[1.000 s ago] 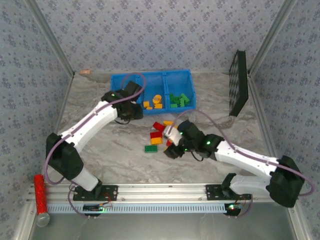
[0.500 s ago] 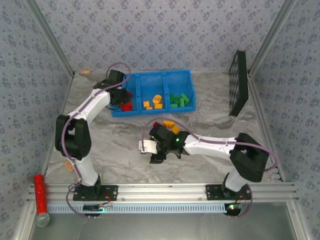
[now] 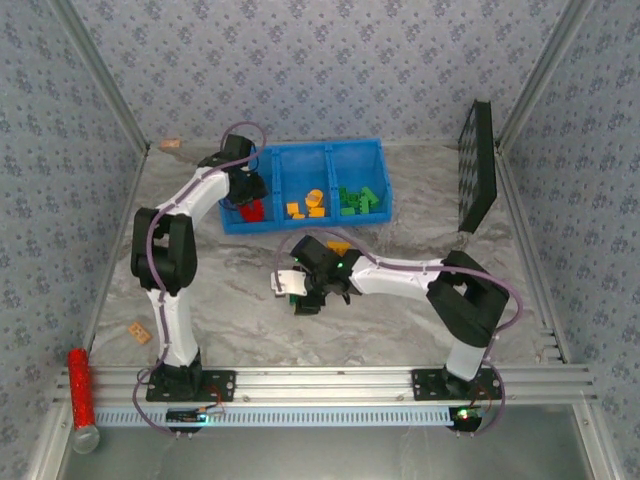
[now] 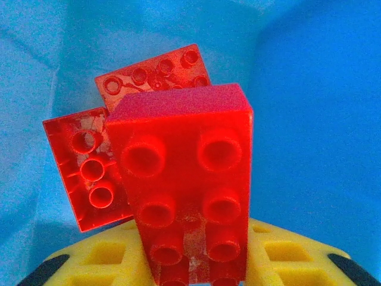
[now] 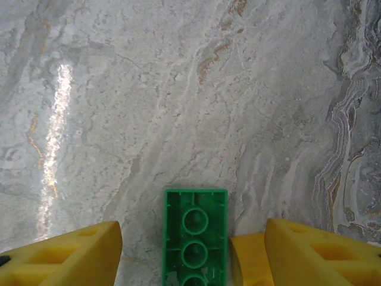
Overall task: Sort the legos into containers by color
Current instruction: Place the lego in the container, then pick up the lego from the bottom-center of the table.
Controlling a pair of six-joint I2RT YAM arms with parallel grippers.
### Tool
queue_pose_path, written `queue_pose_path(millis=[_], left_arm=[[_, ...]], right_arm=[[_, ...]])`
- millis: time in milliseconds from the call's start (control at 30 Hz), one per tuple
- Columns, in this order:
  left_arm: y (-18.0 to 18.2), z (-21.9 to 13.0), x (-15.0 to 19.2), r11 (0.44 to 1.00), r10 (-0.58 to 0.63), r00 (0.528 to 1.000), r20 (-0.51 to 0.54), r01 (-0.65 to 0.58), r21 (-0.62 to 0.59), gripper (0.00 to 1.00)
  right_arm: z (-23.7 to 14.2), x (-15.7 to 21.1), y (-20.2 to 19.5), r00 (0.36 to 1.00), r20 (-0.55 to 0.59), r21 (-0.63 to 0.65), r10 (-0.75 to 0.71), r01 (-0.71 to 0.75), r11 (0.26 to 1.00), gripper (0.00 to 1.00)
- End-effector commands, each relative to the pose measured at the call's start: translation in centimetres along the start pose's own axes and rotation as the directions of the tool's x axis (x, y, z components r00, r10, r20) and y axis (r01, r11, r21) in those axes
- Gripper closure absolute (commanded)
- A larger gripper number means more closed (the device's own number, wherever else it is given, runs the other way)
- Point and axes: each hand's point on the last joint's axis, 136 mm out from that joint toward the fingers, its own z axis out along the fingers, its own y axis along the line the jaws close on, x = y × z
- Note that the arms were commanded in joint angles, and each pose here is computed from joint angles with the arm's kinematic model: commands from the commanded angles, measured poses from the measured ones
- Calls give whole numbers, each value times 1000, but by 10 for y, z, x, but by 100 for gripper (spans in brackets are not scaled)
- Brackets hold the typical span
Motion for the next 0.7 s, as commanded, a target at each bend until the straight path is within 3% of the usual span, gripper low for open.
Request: queue_pose_path(millis=[0,233,400,667], left_arm=[[-6,-1,-6,1000,15,1000,1,-15,21,61],[-5,0,-4,1000,11,1000,-2,-11,23,50],[-12,-9,-10,998,-3,1000,22,2,56,49],[-27,-46,-24,993,-11,997,79,1,115,49]], right_arm=[[5,-5,0,1000,9,-37,-27,27,999,34],[13,-1,-1,1000,-1,-47,-25,25,999,33],[19,5,-5,1000,-11,-21,-25,24,999,27],[27,12,-10,1000,-13,-49,2,-3,999,28]])
